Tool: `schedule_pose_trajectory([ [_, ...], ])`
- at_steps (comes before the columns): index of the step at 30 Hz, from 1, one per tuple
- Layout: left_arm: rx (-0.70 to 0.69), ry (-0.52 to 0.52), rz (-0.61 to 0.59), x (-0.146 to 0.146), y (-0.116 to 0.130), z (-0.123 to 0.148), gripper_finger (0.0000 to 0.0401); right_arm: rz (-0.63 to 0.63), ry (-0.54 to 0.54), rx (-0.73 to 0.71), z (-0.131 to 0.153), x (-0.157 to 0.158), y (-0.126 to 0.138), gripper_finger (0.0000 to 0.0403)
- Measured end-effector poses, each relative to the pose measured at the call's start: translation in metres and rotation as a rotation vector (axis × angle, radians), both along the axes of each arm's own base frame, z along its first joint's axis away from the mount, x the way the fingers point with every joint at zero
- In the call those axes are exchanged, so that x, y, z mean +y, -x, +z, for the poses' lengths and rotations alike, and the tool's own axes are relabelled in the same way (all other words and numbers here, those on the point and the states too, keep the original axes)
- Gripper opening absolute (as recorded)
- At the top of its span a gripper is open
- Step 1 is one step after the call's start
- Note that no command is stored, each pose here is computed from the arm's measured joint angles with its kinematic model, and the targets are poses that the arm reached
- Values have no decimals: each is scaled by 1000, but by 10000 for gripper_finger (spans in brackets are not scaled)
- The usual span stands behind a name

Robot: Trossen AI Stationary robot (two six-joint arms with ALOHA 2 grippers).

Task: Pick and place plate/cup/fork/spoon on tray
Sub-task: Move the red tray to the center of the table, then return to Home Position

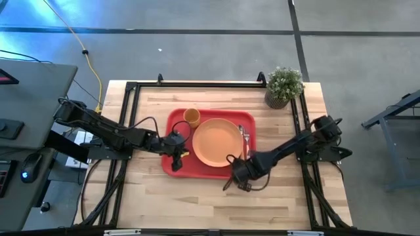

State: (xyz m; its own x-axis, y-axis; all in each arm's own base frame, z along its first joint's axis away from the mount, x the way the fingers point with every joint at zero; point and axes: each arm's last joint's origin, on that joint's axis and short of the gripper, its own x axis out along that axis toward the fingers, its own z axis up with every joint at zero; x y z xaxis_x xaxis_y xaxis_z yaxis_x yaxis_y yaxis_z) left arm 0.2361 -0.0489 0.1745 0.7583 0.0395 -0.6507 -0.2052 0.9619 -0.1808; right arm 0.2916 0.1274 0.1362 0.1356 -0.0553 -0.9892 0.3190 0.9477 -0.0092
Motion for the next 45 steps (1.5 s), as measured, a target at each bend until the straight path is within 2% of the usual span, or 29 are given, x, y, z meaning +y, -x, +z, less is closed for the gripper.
schedule_pose_trajectory([
  [8, -47, -91, 7, 12, -12, 17, 0, -23, 74, -29, 0, 21, 12, 0],
  [11, -40, -120, 14, 19, -15, 21, 0, -34, 142, -104, 5, 26, 16, 0],
  [15, 37, -176, 18, 32, -16, 40, 0, -36, 213, -341, 41, 31, 19, 0],
  [18, 48, -224, 17, 42, -18, 64, 0, -49, 331, -486, 69, 25, 28, 0],
  [24, -224, -381, -48, 54, -14, 101, 0, -77, 589, -852, 124, -5, 42, 0],
  [26, -343, -383, -43, 57, -8, 103, 0, -66, 562, -989, 135, -18, 46, 0],
  [28, -463, -380, -55, 60, -1, 102, 0, 28, 454, -1139, 137, -35, 49, 0],
  [30, -524, -393, -63, 63, 8, 99, 0, 142, 323, -1290, 129, -54, 55, 0],
  [33, -540, -397, -33, 69, 23, 95, 0, 161, 243, -1443, 123, -85, 68, 0],
  [37, -521, -383, 25, 73, 49, 101, 0, 128, 272, -1419, 116, -114, 88, 0],
  [42, -525, -396, 37, 70, 76, 110, 0, 133, 280, -1406, 130, -124, 118, 0],
  [45, -612, -419, 38, 68, 86, 101, 0, 139, 274, -1391, 133, -125, 135, 0],
])
